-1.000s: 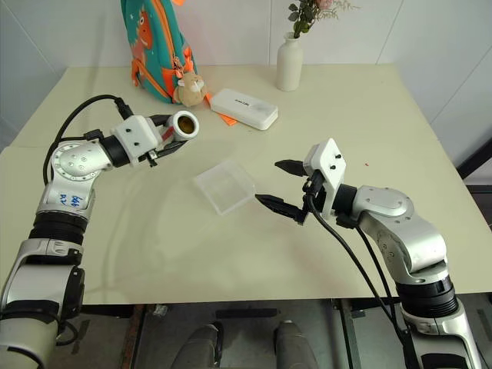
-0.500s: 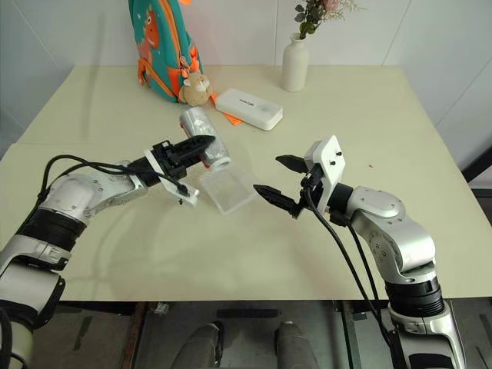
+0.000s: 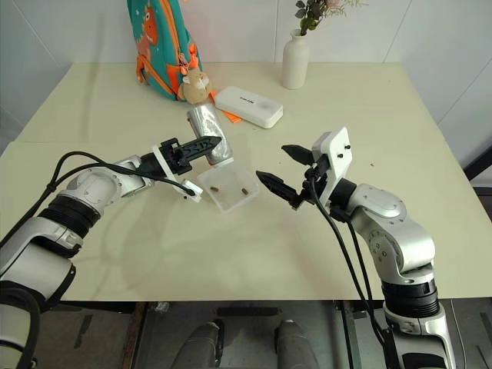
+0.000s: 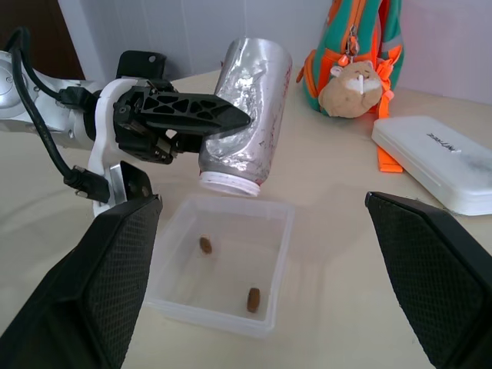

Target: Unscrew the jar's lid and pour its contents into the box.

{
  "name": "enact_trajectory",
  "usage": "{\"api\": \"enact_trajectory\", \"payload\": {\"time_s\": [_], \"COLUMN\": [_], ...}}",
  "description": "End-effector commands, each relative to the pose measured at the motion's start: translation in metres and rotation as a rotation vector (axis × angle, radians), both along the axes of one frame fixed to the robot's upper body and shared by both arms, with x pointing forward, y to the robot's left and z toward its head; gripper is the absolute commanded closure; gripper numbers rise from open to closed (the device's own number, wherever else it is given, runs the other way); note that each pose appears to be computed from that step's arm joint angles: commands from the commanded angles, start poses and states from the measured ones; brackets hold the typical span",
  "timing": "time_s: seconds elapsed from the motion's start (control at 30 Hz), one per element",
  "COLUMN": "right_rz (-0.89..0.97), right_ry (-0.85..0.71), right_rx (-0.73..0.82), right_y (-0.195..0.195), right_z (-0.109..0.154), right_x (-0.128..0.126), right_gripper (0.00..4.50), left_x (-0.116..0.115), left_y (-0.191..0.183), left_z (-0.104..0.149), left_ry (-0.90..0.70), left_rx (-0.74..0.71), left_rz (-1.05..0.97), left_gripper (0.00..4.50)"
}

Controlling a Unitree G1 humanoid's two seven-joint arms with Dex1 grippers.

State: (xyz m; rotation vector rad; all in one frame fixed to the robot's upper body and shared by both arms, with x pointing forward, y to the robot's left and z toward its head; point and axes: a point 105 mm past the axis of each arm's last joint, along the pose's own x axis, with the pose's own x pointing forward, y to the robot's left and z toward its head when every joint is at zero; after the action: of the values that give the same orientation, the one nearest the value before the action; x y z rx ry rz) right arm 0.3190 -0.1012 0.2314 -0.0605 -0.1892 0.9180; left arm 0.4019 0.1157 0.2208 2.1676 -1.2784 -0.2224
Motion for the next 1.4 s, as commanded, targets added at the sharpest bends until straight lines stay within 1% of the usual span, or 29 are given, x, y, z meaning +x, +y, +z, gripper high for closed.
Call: {"api": "enact_trajectory", "payload": {"time_s": [0.03,0.1,0.17,0.23,0.27,0.3,0.33,0.4,0.43,0.47,0.53,0.57,0.6,0.67,0.7,0.77,0.83,0.87,0.97,1.03,1.2,1.27,1.3,1.4], "right_rz": [0.002,0.002,0.005,0.01,0.013,0.016,0.02,0.026,0.029,0.032,0.035,0.036,0.036,0.036,0.036,0.035,0.036,0.038,0.043,0.047,0.056,0.058,0.059,0.063], "right_ry": [-0.055,-0.053,-0.046,-0.038,-0.035,-0.033,-0.031,-0.027,-0.026,-0.025,-0.025,-0.026,-0.027,-0.03,-0.031,-0.032,-0.032,-0.032,-0.03,-0.031,-0.031,-0.03,-0.03,-0.029], "right_rx": [0.028,0.029,0.029,0.025,0.023,0.02,0.015,0.005,-0.002,-0.009,-0.028,-0.035,-0.042,-0.049,-0.054,-0.062,-0.074,-0.078,-0.086,-0.09,-0.092,-0.091,-0.091,-0.083], "right_y": [-0.001,-0.001,-0.002,-0.001,-0.002,-0.002,-0.002,-0.002,-0.003,-0.003,-0.004,-0.005,-0.005,-0.006,-0.007,-0.008,-0.008,-0.008,-0.008,-0.007,-0.005,-0.005,-0.005,-0.004], "right_z": [0.014,0.013,0.011,0.009,0.009,0.008,0.008,0.007,0.007,0.007,0.006,0.006,0.006,0.007,0.007,0.007,0.006,0.005,0.004,0.004,0.004,0.004,0.004,0.005], "right_x": [-0.007,-0.008,-0.008,-0.009,-0.009,-0.01,-0.01,-0.01,-0.01,-0.009,-0.008,-0.008,-0.008,-0.008,-0.008,-0.008,-0.008,-0.009,-0.01,-0.01,-0.011,-0.011,-0.011,-0.011], "right_gripper": [0.04,0.04,0.04,0.04,0.04,0.04,0.04,0.04,0.04,0.04,0.04,0.04,0.04,0.04,0.04,0.04,0.04,0.04,0.04,0.04,0.04,0.0,0.0,0.0], "left_x": [0.001,0.0,-0.003,-0.001,0.004,0.01,0.019,0.034,0.042,0.047,0.05,0.05,0.049,0.046,0.044,0.039,0.034,0.032,0.026,0.023,0.012,0.008,0.007,0.004], "left_y": [0.01,0.015,0.021,0.034,0.041,0.049,0.06,0.079,0.092,0.1,0.118,0.126,0.136,0.152,0.162,0.183,0.194,0.199,0.212,0.214,0.225,0.232,0.234,0.24], "left_z": [0.029,0.035,0.047,0.063,0.063,0.064,0.064,0.051,0.044,0.033,0.019,0.012,0.008,0.0,-0.001,-0.007,-0.009,-0.013,-0.021,-0.026,-0.043,-0.047,-0.048,-0.048], "left_ry": [0.005,0.044,0.09,0.241,0.358,0.467,0.602,0.904,1.071,1.223,1.399,1.435,1.428,1.427,1.408,1.334,1.3,1.285,1.259,1.284,1.268,1.241,1.233,1.21], "left_rx": [-0.103,-0.16,-0.239,-0.436,-0.537,-0.66,-0.823,-1.114,-1.324,-1.486,-1.756,-1.84,-1.894,-1.979,-2.033,-2.106,-2.116,-2.092,-2.143,-2.122,-2.099,-2.13,-2.128,-2.148], "left_rz": [0.013,0.016,0.01,0.025,0.047,0.071,0.104,0.148,0.138,0.123,0.066,0.067,0.069,0.073,0.038,0.049,0.038,0.075,0.061,0.058,0.119,0.123,0.134,0.125], "left_gripper": [2.61,2.61,2.61,2.61,2.61,2.61,2.61,2.61,2.61,2.61,2.61,2.61,2.61,2.61,2.61,2.61,2.61,2.61,2.61,2.61,2.61,1.88,1.64,0.74]}}
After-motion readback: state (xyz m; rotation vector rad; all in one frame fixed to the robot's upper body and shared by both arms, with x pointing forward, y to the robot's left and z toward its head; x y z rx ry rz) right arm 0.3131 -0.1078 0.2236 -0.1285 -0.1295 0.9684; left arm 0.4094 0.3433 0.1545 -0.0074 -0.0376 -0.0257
